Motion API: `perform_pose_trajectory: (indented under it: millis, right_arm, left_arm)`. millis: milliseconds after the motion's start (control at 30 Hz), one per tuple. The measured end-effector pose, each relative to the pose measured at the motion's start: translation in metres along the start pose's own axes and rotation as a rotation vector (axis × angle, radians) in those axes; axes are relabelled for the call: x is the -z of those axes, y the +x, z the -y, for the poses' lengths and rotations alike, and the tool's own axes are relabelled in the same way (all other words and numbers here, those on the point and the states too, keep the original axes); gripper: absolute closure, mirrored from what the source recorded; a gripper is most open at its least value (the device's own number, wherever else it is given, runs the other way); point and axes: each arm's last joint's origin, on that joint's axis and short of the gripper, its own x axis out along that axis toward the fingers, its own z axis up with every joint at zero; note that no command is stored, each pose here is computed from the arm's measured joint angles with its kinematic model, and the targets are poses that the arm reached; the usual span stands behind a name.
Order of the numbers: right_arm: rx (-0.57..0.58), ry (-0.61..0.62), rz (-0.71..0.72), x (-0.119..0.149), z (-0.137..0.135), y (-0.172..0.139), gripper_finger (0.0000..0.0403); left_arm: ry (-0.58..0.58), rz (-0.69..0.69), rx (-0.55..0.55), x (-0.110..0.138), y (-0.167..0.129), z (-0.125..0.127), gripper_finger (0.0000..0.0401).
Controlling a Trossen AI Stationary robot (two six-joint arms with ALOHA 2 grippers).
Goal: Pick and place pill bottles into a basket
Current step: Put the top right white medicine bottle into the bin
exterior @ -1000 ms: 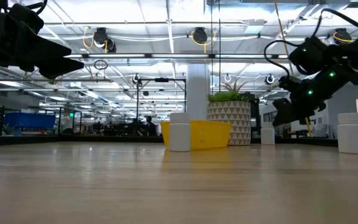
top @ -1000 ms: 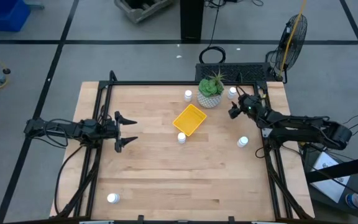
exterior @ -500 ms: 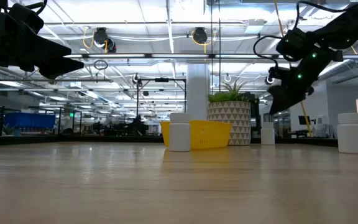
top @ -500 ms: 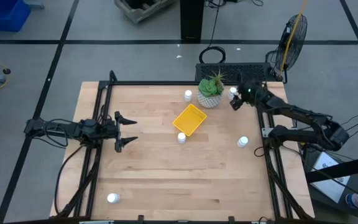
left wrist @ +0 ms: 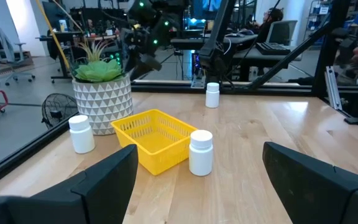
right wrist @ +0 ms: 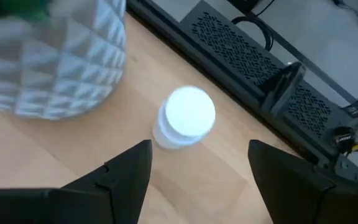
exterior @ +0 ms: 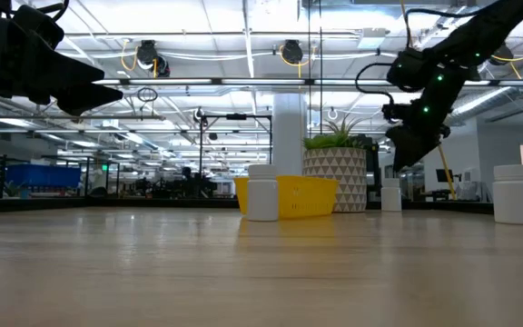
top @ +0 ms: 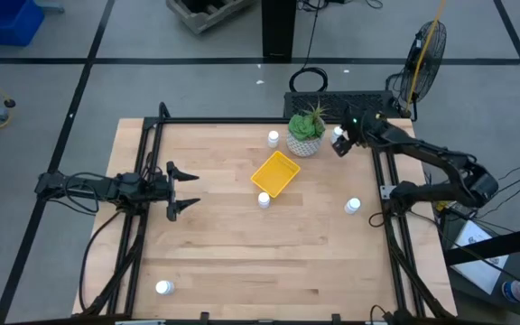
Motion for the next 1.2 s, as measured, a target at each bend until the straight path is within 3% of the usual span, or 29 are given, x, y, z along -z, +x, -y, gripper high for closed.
perform_pose_trajectory:
  millis: [267, 433, 633, 1200]
  right_arm:
    - [-0.002, 0.013, 0.004, -0.036, 0.002, -0.016, 0.0145]
    - [-0.010, 0.043, -0.054, -0.052, 0.002, -0.011, 0.0145]
    - [-0.012, 0.096, -0.155, -0.053, -0.002, 0.006, 0.0145]
    - [-0.009, 0.114, -0.139, -0.055, -0.003, 0.011, 0.0145]
  left_arm:
    - [-0.001, 0.000, 0.000, 0.000, 0.000, 0.000, 0.0050]
    - [0.000, 0.000, 0.000, 0.000, 0.000, 0.000, 0.0050]
    - [0.000, -0.001, 0.000, 0.000, 0.000, 0.000, 0.0050]
    - [0.000, -0.001, 0.000, 0.000, 0.000, 0.000, 0.0050]
